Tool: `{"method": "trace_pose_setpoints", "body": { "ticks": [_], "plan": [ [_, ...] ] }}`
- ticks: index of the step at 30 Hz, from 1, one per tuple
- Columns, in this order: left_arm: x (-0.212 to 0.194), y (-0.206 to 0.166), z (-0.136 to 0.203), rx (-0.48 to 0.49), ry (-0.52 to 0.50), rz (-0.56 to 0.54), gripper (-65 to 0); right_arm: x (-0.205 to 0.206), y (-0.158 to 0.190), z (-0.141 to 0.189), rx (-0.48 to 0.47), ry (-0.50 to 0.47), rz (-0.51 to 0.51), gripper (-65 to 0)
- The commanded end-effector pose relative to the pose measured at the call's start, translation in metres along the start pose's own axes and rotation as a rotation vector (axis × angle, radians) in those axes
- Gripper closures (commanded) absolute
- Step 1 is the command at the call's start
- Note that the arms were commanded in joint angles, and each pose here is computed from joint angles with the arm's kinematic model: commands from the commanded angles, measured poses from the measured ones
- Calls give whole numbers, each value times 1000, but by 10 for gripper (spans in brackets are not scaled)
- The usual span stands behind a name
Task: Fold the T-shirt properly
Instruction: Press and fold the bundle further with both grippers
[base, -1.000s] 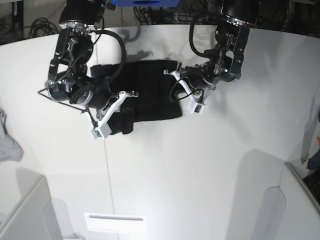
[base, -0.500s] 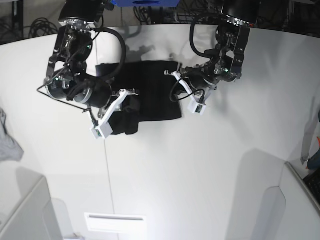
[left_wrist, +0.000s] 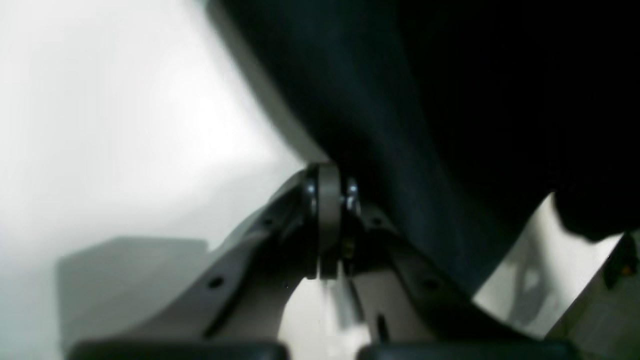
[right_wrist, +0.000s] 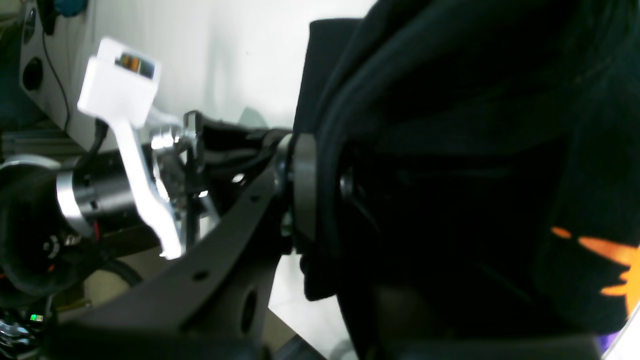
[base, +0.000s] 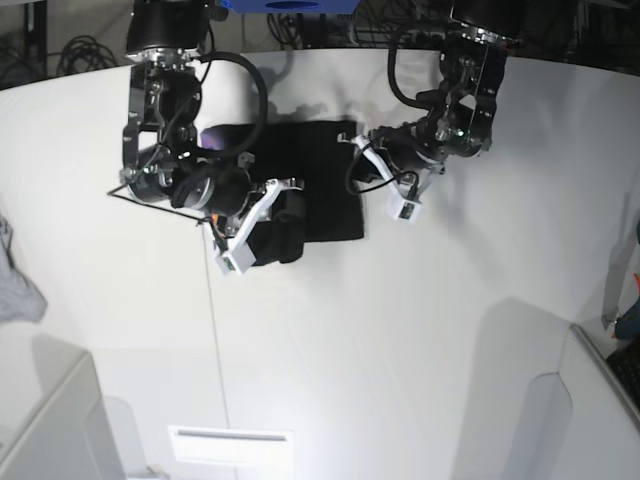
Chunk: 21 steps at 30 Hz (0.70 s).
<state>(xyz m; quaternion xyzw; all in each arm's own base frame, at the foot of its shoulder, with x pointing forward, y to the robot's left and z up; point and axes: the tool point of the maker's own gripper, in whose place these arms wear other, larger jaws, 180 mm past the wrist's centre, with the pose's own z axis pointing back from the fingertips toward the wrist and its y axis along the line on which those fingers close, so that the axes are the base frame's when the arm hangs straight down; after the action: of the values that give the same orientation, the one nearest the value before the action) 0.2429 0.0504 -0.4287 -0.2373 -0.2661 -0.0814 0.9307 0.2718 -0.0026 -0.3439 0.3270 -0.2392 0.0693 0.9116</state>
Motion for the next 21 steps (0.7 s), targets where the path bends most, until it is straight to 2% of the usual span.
{"method": "trace_pose_setpoints", "body": {
  "ticks": [1,6,11,17,21],
  "plan": [
    [14,-5,7,-10,-46,-22,0,11,4,3,16,-38,15,0],
    [11,17,36,55,-85,-8,0,9,2,3,11,-30,14,0],
    [-20,55,74,162,12,29,0,1,-3,-3,10,4,-9,0],
    [-42,100,114,259,18,36,0,0,-1,-5,16,2,-16,0],
    [-48,116,129,306,13,53,0,-3,-4,-9,17,18,-31,0]
  ]
}}
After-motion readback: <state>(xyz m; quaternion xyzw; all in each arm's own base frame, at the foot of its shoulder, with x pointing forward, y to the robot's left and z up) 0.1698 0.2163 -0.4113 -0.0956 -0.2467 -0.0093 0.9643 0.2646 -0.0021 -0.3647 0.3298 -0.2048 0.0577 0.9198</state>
